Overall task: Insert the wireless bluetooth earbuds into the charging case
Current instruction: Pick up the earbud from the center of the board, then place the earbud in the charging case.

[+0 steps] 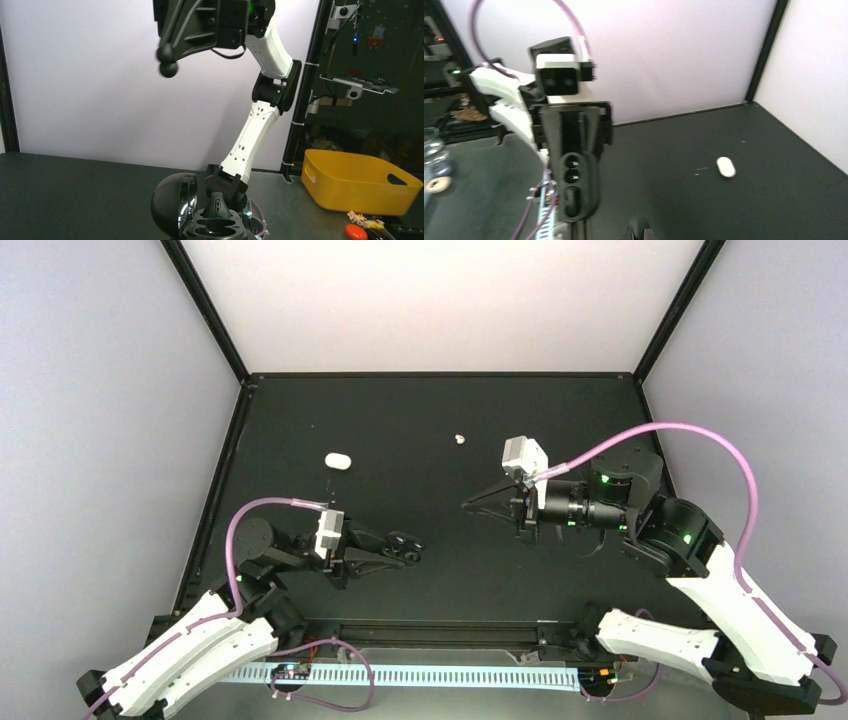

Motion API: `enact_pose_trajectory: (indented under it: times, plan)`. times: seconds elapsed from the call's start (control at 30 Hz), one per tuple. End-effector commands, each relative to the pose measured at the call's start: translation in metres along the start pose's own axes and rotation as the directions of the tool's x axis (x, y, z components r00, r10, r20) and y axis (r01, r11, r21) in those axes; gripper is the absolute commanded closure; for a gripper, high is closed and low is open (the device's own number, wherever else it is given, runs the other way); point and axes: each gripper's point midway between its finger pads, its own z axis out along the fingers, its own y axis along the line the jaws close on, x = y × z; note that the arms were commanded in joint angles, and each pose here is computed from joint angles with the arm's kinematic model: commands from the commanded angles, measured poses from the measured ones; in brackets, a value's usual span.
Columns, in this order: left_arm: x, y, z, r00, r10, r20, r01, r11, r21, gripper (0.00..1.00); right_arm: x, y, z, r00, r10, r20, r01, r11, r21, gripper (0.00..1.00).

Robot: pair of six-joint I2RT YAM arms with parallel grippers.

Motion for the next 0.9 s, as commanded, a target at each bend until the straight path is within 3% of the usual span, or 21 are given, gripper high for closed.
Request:
enact_pose_trajectory:
  times: [0.0,0.13,0.33,0.87]
  plan:
    - [-0.024,-0.014,0.004,0.998,0.047,0.045,-0.05,0.996,0.069,0.98,-0.001,0.034,-0.003,0.999,-0.018,-0.046,0.011,0.988,-0.152,0.99]
    - [-0.024,-0.013,0.007,0.998,0.04,0.044,-0.043,0.996,0.079,0.98,-0.002,0.053,0.013,0.996,-0.069,-0.061,0.057,0.982,-0.182,0.99]
    - [-0.024,-0.014,0.007,0.998,0.037,0.047,-0.041,0.995,0.086,0.98,-0.012,0.071,0.026,0.995,-0.094,0.009,0.094,0.965,-0.244,0.99]
    - [-0.019,-0.012,0.004,0.998,0.043,0.034,-0.045,0.997,0.06,0.98,0.004,0.079,0.071,0.983,-0.149,-0.109,0.124,0.969,-0.212,0.99]
